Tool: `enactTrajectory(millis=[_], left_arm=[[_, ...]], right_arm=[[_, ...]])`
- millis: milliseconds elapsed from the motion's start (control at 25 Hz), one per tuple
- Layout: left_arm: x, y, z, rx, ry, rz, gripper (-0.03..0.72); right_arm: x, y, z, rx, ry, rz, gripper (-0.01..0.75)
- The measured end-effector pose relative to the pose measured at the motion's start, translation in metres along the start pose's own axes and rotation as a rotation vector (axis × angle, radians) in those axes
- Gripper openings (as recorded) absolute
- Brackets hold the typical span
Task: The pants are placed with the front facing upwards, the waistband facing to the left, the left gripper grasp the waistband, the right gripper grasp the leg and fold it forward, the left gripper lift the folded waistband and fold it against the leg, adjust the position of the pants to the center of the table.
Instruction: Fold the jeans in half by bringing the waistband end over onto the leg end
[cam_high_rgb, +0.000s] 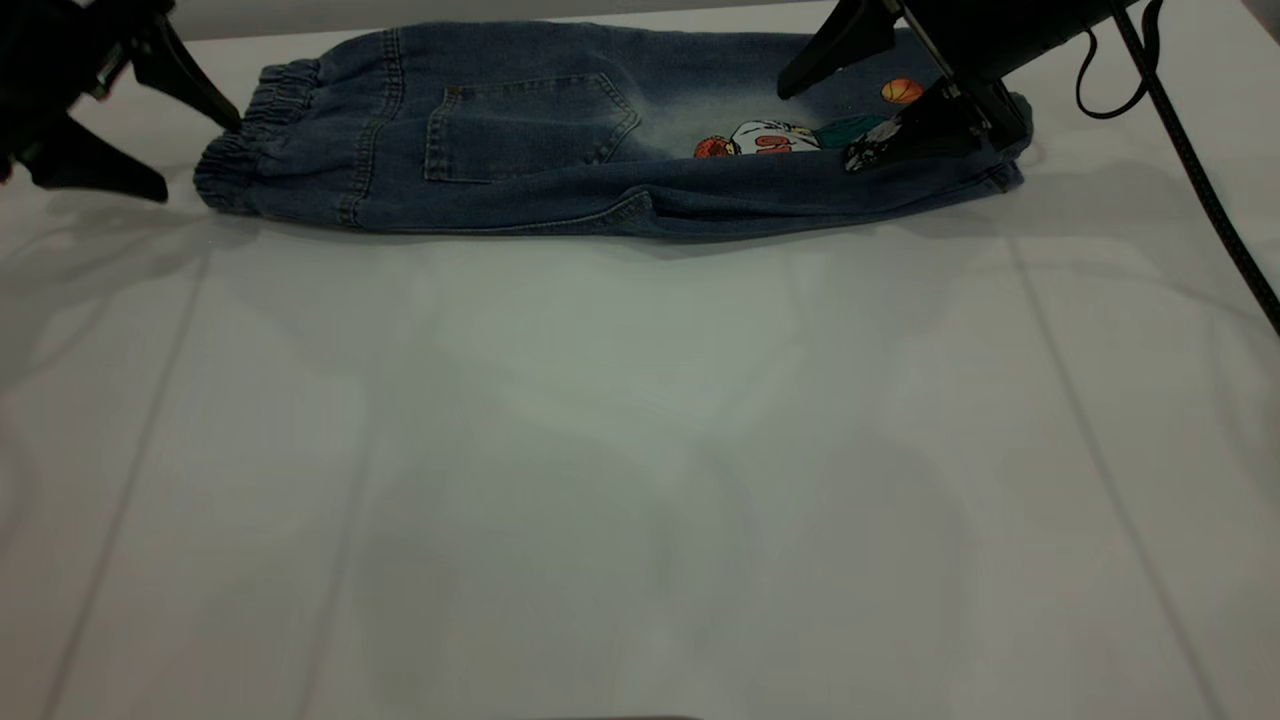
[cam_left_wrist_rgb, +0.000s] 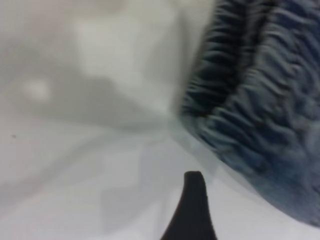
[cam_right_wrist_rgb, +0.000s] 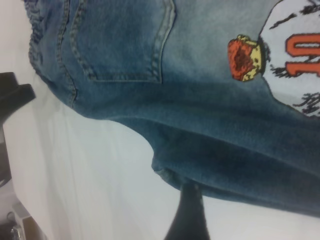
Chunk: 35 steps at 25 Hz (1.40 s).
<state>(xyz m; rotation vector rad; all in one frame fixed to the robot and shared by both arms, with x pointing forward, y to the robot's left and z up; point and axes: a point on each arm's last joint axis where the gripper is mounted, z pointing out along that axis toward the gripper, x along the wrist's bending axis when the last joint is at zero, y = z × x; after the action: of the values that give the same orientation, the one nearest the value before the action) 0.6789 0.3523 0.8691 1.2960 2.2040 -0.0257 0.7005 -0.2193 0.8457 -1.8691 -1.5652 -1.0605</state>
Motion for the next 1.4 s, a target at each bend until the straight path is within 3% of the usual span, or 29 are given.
enactTrajectory(millis=[320, 720, 1080, 1240, 1400], left_arm=[[0.012, -0.004, 0.023, -0.001, 0.004, -0.09, 0.563], [0.008, -0.001, 0.03, -0.059, -0.094, -0.12, 0.563], [0.014, 0.0, 0.044, -0.087, -0.104, -0.206, 0.552], [0.016, -0.002, 0.05, -0.081, -0.118, -0.251, 0.435], [0.019, -0.003, 0.053, -0.079, -0.111, -0.258, 0.199]], right_arm=[[0.0, 0.0, 0.0, -0.004, -0.003, 0.004, 0.521], [-0.001, 0.002, 0.0, -0.017, -0.013, 0.003, 0.521], [-0.002, 0.002, 0.0, -0.025, -0.019, 0.003, 0.521], [-0.002, 0.002, 0.0, -0.024, -0.019, 0.003, 0.521], [-0.001, 0.001, 0.0, -0.015, -0.011, 0.003, 0.521]])
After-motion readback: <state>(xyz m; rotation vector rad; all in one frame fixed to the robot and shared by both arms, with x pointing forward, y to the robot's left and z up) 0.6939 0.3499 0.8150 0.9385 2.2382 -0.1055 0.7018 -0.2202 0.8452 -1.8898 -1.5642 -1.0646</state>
